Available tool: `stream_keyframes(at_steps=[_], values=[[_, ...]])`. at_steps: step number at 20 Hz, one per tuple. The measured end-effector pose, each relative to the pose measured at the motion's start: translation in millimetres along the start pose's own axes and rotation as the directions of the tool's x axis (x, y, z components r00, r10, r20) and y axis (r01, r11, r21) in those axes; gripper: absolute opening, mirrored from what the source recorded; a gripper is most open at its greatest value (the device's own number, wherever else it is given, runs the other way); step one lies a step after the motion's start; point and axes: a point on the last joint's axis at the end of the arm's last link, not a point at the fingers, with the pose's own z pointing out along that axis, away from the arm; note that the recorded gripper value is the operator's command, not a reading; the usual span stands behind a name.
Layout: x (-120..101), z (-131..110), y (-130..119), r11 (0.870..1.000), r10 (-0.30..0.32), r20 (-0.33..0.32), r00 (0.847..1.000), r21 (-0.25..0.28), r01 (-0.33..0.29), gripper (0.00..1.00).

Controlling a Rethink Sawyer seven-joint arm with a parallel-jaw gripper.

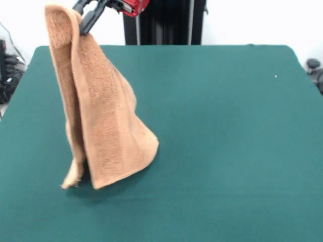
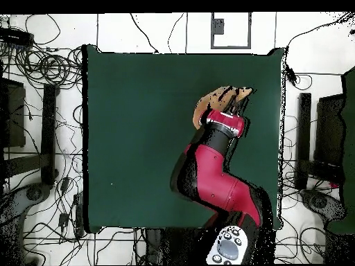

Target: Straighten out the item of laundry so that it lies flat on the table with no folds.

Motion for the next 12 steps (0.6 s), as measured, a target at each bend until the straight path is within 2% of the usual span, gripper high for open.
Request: stream_keyframes(at_steps=[7, 9, 11, 12], values=[[32.8, -17.7, 11.2, 1.000, 0.009, -0.077, 0.997, -0.023, -0.010, 0.00], [47.2, -26.1, 15.7, 0.999, 0.013, -0.131, 0.991, -0.028, -0.017, 0.00], [50.7, -28.7, 16.7, 0.999, 0.014, -0.147, 0.989, -0.030, -0.019, 0.00], [58.6, -35.5, 18.4, 0.999, 0.018, -0.184, 0.983, -0.031, -0.024, 0.00]])
